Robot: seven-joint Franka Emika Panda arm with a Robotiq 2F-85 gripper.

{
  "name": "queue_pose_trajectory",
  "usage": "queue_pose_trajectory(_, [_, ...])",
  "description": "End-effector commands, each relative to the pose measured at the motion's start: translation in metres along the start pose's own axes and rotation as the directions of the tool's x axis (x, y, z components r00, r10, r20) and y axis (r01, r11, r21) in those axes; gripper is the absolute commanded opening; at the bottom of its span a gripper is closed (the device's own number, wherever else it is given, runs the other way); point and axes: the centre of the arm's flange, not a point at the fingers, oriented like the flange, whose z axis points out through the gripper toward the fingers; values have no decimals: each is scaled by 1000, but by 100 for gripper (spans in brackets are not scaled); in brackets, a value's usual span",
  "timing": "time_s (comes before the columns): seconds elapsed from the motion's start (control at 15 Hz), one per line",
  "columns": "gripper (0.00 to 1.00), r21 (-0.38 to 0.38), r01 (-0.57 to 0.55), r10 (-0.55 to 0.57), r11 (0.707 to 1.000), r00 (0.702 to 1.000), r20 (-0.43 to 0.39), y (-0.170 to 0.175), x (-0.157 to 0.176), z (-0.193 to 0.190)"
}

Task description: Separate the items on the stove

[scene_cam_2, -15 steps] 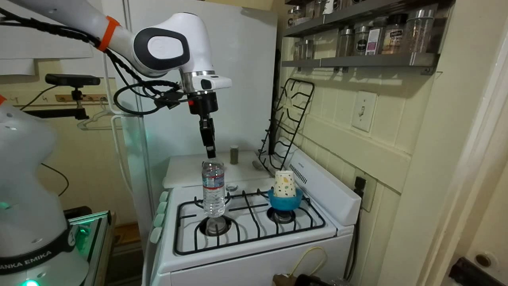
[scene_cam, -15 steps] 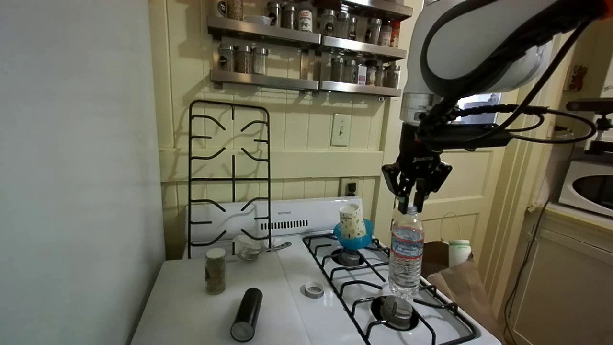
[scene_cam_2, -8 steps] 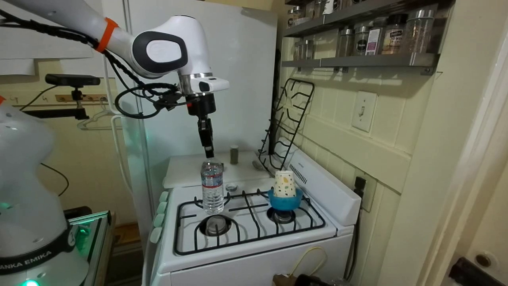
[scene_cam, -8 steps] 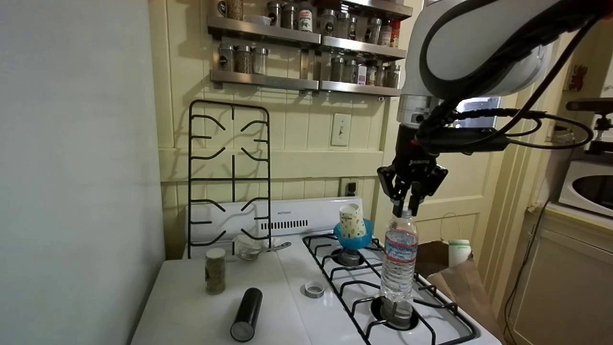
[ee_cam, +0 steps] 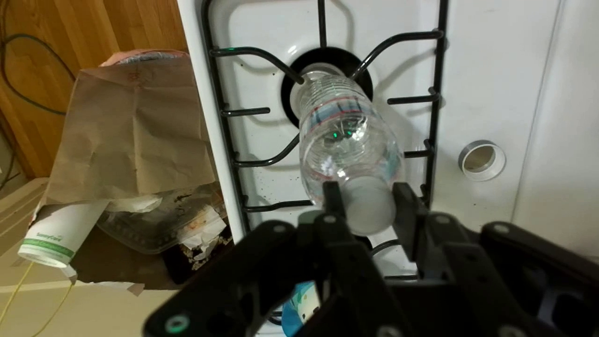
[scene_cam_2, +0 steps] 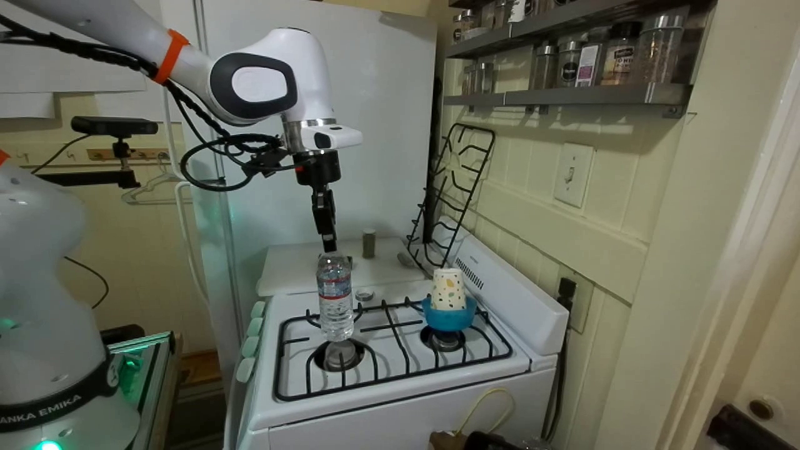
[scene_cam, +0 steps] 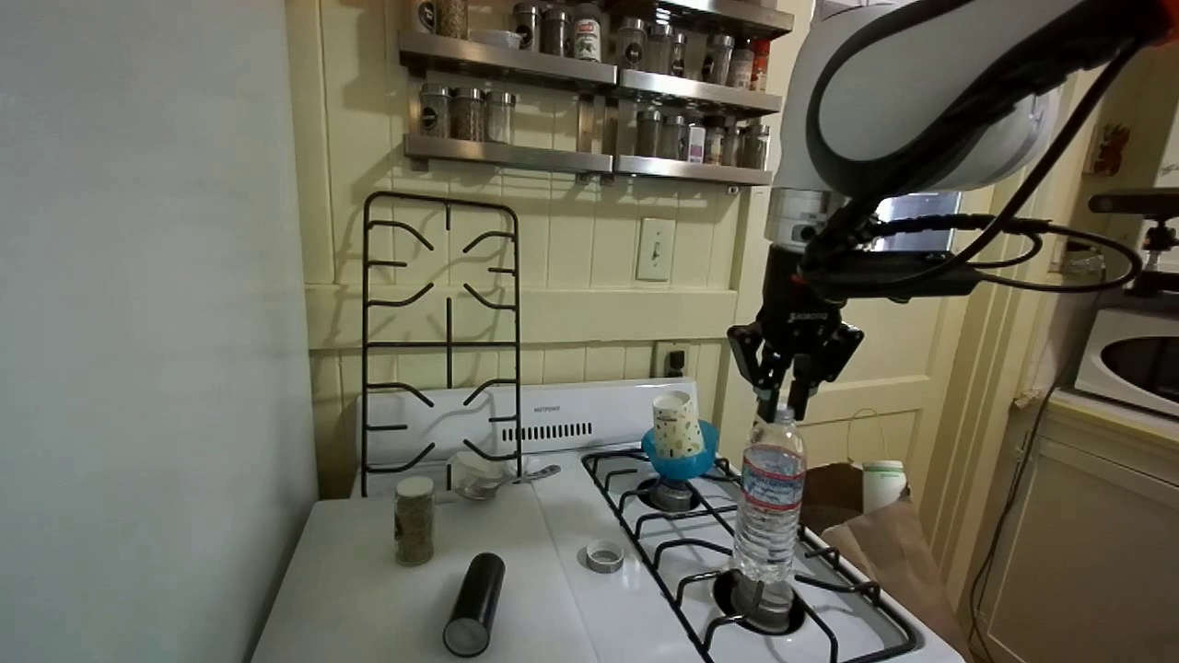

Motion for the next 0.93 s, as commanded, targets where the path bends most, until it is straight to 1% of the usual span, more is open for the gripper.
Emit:
queue_pose_trajectory(0.0, [8,21,-36,36,999,999,-7,4,2,8])
queue_pose_trajectory(0.47, [8,49,-52,51,997,998,32,8,10,29])
queue_pose_trajectory(0.67, [8,60,-70,66,996,996,62,10,15,39])
queue_pose_trajectory(0.87, [8,73,-74,69,995,995,72,12,17,40])
